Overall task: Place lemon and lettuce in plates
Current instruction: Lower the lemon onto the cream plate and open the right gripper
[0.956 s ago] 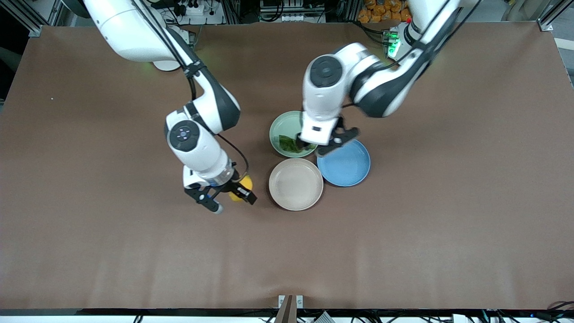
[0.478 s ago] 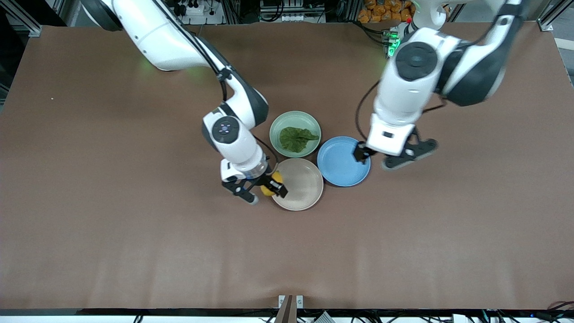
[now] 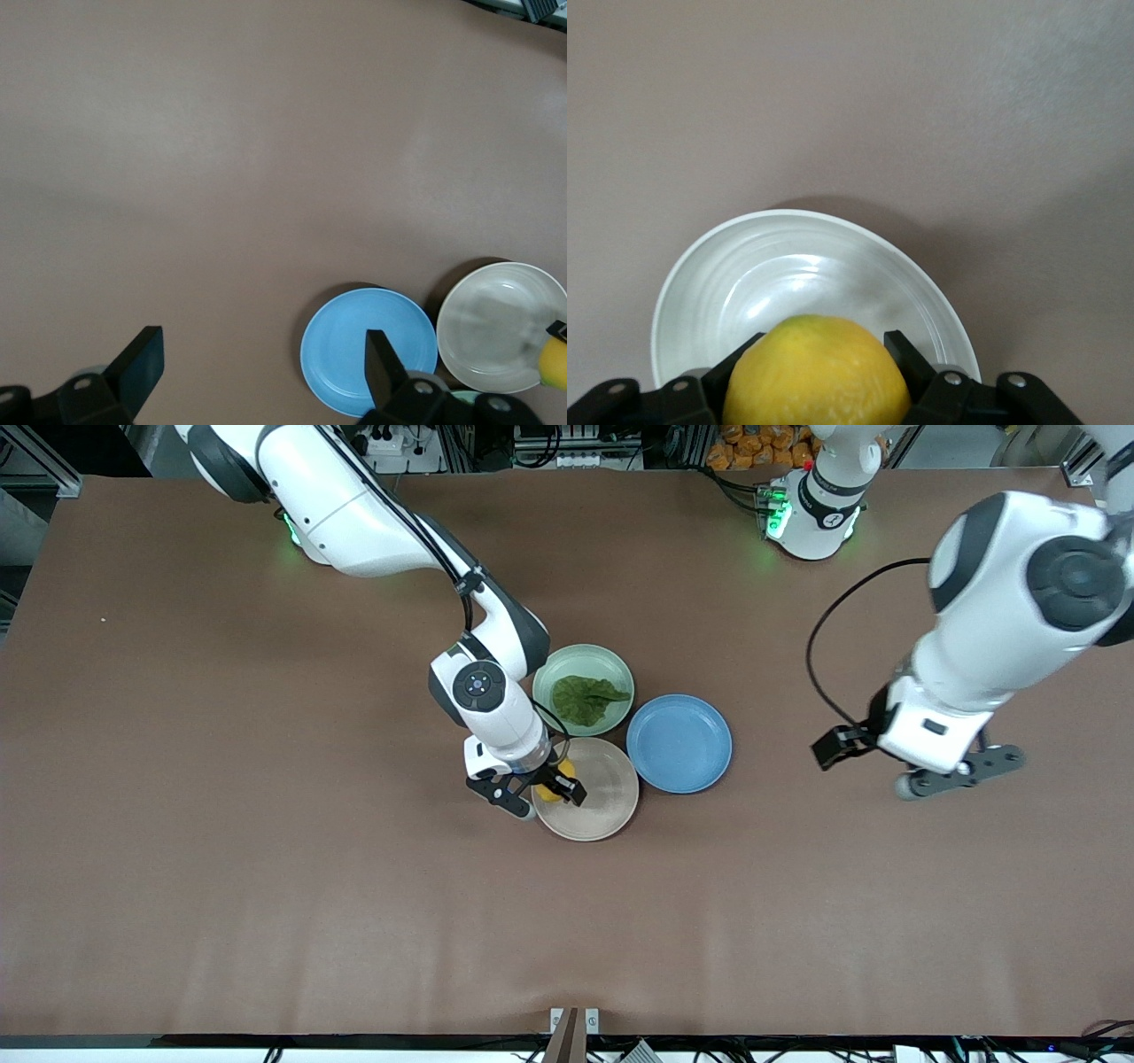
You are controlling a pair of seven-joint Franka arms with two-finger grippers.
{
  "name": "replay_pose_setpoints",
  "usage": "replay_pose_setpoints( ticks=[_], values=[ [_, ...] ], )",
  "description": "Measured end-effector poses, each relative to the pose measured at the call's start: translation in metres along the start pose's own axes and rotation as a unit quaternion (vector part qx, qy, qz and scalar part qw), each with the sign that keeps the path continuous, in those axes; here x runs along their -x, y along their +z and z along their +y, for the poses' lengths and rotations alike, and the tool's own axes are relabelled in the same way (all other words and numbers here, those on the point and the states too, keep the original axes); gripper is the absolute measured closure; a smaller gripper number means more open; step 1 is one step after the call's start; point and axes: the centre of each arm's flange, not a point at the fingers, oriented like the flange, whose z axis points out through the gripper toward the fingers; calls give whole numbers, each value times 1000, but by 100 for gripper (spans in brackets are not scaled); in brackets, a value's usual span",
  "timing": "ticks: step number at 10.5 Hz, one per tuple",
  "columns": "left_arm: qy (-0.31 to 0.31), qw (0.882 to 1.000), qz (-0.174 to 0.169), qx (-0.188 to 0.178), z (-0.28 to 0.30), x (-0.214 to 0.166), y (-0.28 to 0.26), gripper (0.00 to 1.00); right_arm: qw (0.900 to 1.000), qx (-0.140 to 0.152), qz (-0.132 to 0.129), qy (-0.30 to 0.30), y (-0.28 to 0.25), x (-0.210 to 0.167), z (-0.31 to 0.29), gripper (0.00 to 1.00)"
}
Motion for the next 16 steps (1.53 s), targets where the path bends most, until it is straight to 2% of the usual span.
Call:
replay_pose_setpoints(
  ticks=[3,5,8,10,11,13,16],
  values=[
    [9,1000,16,-6,-18,4,-38,0,1000,-1,0,11,25,3,1,40],
    [22,999,22,-16,-45,5,-63,0,1000,-2,4,14,27,-1,0,32],
    [49,998,22,-14,-58,9,-79,0,1000,-2,8,13,27,1,-2,28],
    [48,999,22,-2,-73,6,-87,0,1000,3,18,6,27,5,-4,4],
    [48,999,23,0,-76,7,-90,0,1000,8,19,6,27,5,-5,0],
    [56,998,25,3,-65,16,-98,0,1000,21,19,10,24,-2,-4,0],
    [61,998,19,-5,-60,27,-103,0,997,71,7,29,-8,-31,-10,0]
  ],
)
